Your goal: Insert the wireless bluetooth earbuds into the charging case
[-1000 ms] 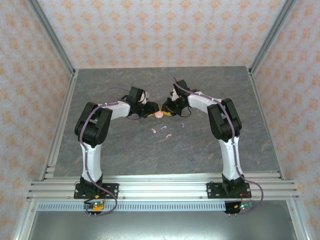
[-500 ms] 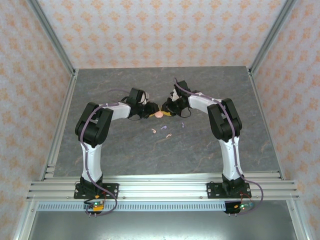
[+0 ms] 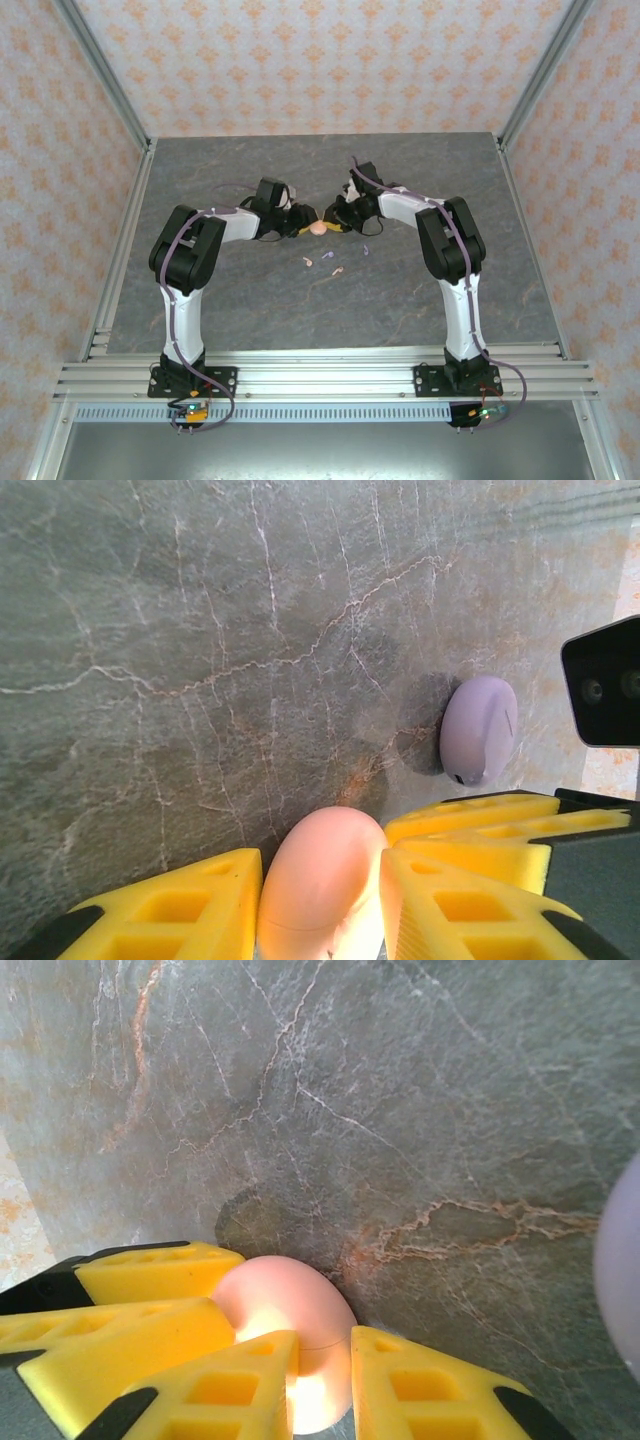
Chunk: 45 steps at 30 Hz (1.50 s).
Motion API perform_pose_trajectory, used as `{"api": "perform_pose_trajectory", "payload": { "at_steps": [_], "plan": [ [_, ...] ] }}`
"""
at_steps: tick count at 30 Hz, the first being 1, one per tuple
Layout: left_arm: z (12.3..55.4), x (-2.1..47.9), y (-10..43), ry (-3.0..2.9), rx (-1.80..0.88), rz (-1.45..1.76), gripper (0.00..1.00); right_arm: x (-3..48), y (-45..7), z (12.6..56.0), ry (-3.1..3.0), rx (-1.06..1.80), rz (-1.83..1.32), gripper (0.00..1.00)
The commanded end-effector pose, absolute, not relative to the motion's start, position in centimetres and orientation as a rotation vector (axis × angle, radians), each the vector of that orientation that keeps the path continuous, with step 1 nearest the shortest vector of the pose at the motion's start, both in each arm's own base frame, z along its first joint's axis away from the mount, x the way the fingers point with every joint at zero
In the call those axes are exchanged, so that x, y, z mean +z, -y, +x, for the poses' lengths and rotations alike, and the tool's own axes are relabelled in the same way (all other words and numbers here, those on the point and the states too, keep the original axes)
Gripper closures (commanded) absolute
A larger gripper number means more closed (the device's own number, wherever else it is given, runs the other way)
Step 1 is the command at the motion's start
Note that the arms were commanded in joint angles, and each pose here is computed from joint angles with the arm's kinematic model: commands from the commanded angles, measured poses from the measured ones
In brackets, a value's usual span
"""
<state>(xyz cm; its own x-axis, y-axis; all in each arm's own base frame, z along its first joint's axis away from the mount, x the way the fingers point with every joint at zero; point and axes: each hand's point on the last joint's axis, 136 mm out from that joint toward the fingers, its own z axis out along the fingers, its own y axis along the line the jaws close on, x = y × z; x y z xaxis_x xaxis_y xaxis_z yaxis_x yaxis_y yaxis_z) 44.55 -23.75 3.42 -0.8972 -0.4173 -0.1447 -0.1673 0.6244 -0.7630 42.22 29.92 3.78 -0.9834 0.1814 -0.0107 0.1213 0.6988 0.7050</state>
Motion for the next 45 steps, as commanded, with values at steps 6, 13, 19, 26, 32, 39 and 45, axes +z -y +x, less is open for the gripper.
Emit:
{"api": "perform_pose_trajectory", "payload": {
  "at_steps": [6,13,19,26,32,39,45],
  "plan": [
    [42.7,4.2,26.0,-2.557,-1.268,-0.446,0.61,3.9,-30.2,41.5,-2.831,1.182,0.299,0.79],
    [42.7,4.3,26.0,-2.545,-1.282,-0.461,0.62,4.5,-30.6,41.5,-2.811,1.228,0.313,0.79],
    [42.8,4.4,26.1,-2.529,-1.297,-0.479,0.62,4.9,-30.9,41.5,-2.799,1.261,0.314,0.81],
    [42.8,4.3,26.3,-2.529,-1.306,-0.486,0.63,5.0,-31.0,41.5,-2.79,1.285,0.319,0.83],
    [42.7,4.1,26.0,-2.54,-1.271,-0.498,0.7,5.3,-30.8,41.5,-2.789,1.264,0.313,0.84],
    [42.6,4.2,25.2,-2.563,-1.203,-0.485,0.72,6.0,-29.2,41.3,-2.798,1.129,0.299,0.82],
    [42.5,4.8,24.7,-2.579,-1.166,-0.453,0.74,6.9,-28.0,41.4,-2.787,1.069,0.293,0.8]
  ]
}}
